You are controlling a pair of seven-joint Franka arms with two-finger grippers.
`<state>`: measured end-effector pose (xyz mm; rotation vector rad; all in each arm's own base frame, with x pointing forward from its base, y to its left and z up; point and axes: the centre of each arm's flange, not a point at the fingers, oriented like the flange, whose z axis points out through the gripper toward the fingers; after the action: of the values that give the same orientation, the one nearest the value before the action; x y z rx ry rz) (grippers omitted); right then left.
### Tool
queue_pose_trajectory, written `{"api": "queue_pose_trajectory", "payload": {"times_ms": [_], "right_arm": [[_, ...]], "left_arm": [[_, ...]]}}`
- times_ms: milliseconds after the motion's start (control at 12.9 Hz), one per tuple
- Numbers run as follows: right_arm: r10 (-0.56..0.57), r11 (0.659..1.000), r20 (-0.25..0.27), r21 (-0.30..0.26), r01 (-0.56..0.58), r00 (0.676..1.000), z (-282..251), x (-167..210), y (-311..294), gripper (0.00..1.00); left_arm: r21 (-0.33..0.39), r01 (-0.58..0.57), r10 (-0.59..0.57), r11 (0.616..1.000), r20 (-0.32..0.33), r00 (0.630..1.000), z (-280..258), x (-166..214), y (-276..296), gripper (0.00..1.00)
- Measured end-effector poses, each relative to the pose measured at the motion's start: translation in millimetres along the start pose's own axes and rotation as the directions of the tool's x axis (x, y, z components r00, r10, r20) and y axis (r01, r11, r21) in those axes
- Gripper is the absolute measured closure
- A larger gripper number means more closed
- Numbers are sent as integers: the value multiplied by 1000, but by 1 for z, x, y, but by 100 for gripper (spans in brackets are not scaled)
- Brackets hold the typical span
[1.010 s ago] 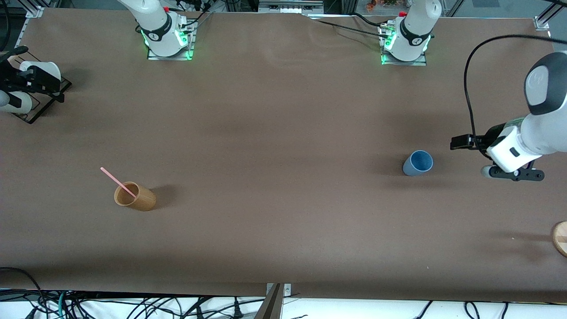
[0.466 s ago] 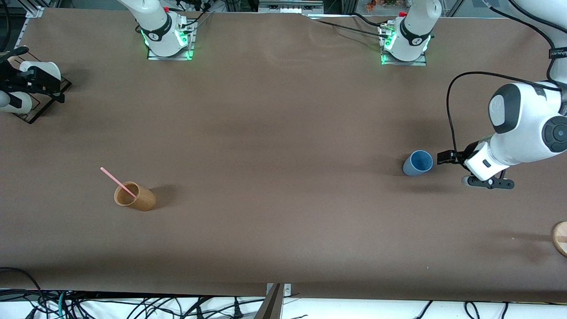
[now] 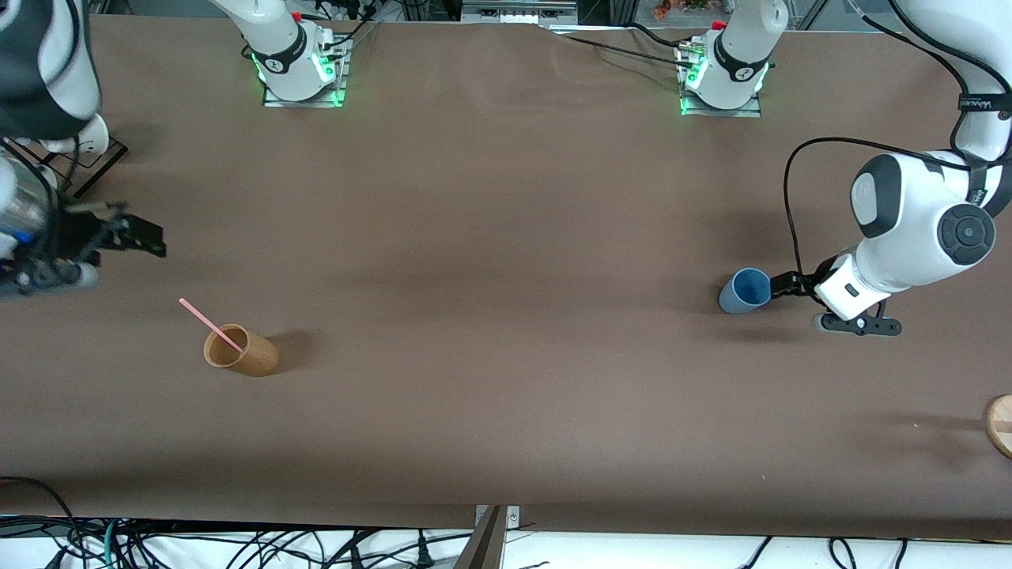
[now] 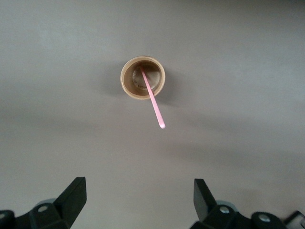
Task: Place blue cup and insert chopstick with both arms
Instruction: 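Lower the left gripper over the blue cup while the right gripper reaches the chopstick, then close the left gripper on the blue cup while the right gripper grasps the chopstick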
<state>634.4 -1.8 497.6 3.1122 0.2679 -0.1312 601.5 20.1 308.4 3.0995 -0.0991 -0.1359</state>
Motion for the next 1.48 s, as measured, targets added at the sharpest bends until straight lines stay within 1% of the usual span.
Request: {"api": "queue_pose_trajectory", "payload": {"times_ms": [155,311,466,544,777,854,932,1010,1087,1165,1243,1320,1398,1476], "right_arm": [[-34,999,20,4,34,999,38,18,2,0],[-66,998,29,4,66,997,66,30,5,0],[-99,995,32,5,99,995,86,38,11,0],[-114,993,29,15,114,993,93,40,15,0],[-144,988,31,57,142,989,119,43,35,4],[-144,988,37,61,142,989,128,44,39,4],[-142,988,42,63,139,989,136,45,41,7],[-142,988,47,63,139,989,141,47,42,7],[-142,988,47,62,139,989,145,48,42,12],[-142,988,47,62,139,989,147,49,42,12],[-142,988,47,62,139,989,149,49,42,16],[-143,988,45,60,140,989,150,50,42,17],[-143,988,43,59,140,989,152,51,42,23],[-144,988,43,58,142,989,154,52,42,23]], "left_arm": [[3,1,-1,1000,-14,1000,17,-7,0,0],[5,7,-7,1000,-24,1000,33,-15,0,0],[4,37,-37,999,-25,999,45,-21,0,0],[4,48,-48,999,-24,999,50,-24,2,0],[5,53,-53,999,-15,998,57,-28,8,0],[5,55,-54,998,-16,998,57,-28,9,0],[5,55,-55,998,-15,998,57,-29,9,0],[5,56,-56,998,-18,998,58,-29,9,0],[6,57,-56,998,-29,998,60,-30,9,1],[7,59,-59,998,-38,998,65,-33,9,6],[8,68,-68,998,-42,997,68,-35,9,18],[7,92,-92,996,-41,995,69,-36,9,30],[5,120,-119,993,-41,992,69,-36,9,42],[4,144,-144,989,-38,989,69,-36,9,54]]}}
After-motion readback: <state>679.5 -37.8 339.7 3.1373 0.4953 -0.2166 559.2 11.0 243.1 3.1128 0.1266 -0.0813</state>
